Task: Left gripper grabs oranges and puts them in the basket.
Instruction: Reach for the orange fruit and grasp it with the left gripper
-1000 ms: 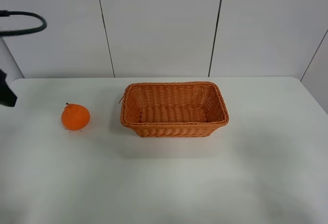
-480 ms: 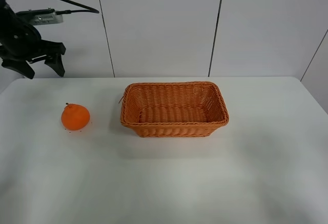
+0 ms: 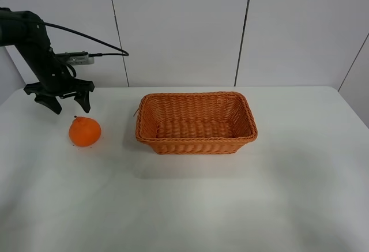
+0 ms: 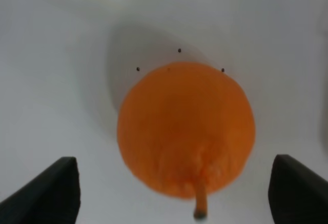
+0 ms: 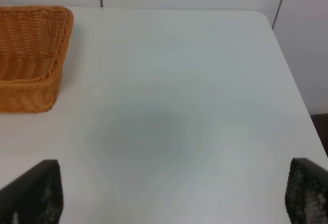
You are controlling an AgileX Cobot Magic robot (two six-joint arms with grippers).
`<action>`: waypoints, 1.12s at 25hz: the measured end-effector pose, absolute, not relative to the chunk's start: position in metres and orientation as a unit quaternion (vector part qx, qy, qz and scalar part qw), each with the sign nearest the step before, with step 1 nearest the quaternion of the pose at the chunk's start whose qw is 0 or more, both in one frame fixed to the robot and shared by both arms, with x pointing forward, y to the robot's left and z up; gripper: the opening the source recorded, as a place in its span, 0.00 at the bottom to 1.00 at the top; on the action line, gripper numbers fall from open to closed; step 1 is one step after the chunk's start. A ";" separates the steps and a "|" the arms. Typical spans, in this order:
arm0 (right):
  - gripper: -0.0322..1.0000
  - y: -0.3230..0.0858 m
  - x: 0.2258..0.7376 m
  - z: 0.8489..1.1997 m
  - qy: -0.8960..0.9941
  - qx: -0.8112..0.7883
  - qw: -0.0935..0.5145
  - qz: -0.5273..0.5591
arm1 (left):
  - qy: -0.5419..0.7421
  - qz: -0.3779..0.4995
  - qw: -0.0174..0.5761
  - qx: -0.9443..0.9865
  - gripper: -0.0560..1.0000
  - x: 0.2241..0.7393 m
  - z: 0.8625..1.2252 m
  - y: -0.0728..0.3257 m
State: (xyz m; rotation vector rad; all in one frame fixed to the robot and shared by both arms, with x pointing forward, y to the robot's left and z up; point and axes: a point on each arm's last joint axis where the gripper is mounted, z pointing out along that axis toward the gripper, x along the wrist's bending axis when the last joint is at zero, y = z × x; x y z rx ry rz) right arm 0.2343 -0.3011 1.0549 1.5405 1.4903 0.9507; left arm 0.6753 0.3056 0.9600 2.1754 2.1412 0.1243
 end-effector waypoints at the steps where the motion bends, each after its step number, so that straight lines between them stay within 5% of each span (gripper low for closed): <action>1: 0.70 -0.301 0.234 1.055 0.586 0.606 0.388 0.374 | 0.700 0.040 0.043 0.711 0.86 0.677 0.955 0.306; 22: 0.70 -0.301 0.234 1.055 0.586 0.606 0.388 0.374 | 0.705 -0.022 0.020 0.709 0.85 0.682 0.894 0.301; 25: 0.70 -0.301 0.234 1.055 0.586 0.606 0.388 0.374 | 0.705 -0.023 0.019 0.709 0.72 0.682 0.894 0.301; 28: 0.70 -0.301 0.234 1.055 0.586 0.606 0.388 0.374 | 0.705 -0.025 0.017 0.709 0.46 0.681 0.894 0.301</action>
